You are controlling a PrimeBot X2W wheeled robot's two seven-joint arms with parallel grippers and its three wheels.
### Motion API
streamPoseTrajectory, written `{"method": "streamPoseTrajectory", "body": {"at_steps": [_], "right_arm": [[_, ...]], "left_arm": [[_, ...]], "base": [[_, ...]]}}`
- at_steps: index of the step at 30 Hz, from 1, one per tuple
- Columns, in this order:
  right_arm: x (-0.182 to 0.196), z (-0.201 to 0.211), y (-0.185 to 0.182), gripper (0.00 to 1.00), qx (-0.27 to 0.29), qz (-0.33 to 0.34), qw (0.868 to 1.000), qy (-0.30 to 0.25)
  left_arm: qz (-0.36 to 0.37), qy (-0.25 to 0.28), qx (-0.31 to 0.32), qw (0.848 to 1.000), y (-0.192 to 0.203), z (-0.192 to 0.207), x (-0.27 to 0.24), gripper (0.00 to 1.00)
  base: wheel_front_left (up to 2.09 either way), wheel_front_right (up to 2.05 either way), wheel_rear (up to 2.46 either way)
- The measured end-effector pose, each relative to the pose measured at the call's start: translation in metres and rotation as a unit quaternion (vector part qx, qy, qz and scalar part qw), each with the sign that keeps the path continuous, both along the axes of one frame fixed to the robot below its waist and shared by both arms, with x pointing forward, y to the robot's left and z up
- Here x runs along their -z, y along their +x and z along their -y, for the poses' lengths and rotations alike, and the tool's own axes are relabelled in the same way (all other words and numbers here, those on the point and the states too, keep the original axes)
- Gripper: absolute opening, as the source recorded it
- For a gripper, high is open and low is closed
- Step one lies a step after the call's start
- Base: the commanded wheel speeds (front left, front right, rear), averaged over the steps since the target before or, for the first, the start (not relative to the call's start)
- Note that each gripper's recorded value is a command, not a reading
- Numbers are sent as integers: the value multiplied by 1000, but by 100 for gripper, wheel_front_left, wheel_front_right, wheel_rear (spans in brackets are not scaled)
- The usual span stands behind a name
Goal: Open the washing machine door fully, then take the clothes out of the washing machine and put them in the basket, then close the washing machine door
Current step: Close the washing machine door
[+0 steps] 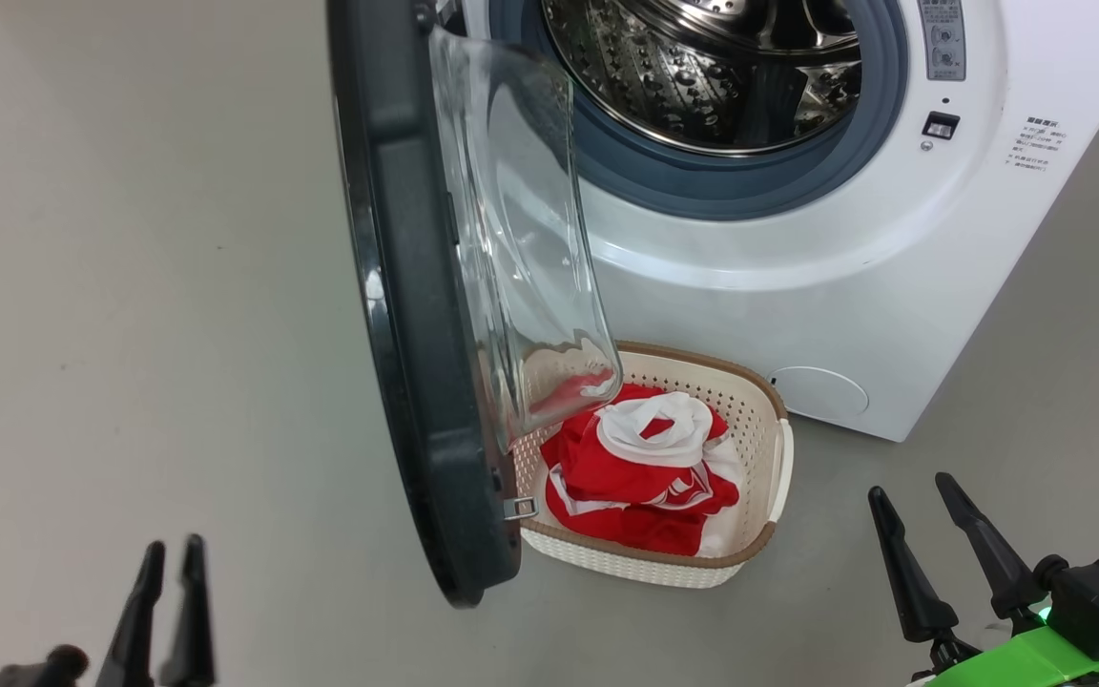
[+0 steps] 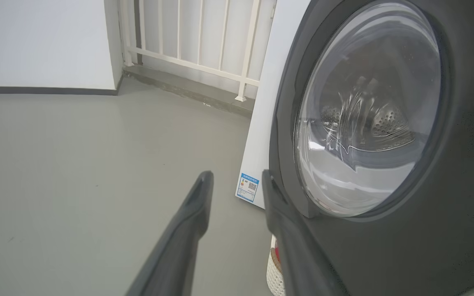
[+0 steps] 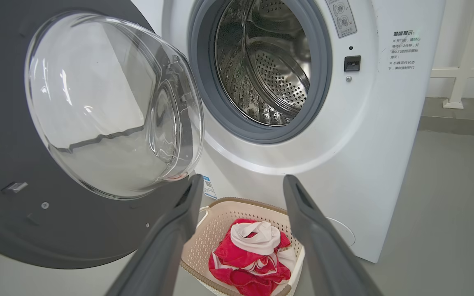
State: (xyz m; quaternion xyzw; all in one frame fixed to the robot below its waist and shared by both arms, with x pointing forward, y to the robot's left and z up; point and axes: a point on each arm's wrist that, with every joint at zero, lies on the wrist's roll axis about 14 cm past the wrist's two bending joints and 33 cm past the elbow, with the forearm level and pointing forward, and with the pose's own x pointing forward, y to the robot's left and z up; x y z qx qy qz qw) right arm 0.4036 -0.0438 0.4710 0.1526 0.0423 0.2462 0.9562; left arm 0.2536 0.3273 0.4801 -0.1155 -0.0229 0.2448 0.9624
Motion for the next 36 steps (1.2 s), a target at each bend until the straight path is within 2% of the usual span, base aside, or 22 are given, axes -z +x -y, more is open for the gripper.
{"method": "streamPoseTrajectory", "body": {"at_steps": [2,3,10,17,24,31,36], "right_arm": [[0,0,0,100,0,1,1000,0],[-1,0,0,100,0,1,1000,0],[2,2,-2,100,4,-4,1000,1],[8,8,-2,100,13,-13,1000,2],[14,16,-2,100,25,-21,999,1],[17,22,-2,100,34,-25,999,0],[19,24,-2,100,38,-28,999,0]], "left_arm": [[17,-19,-4,1000,1,-3,-3,7],[28,-29,-6,999,2,-5,-6,0],[102,-102,18,989,22,-21,-32,0],[132,-171,87,972,47,-8,-50,0],[146,-238,178,944,68,33,-69,0],[131,-271,267,916,77,83,-79,0],[126,-274,295,907,82,97,-85,0]], "base": [[0,0,0],[0,0,0],[0,0,0],[0,0,0],[0,0,0],[0,0,0],[0,0,0]]}}
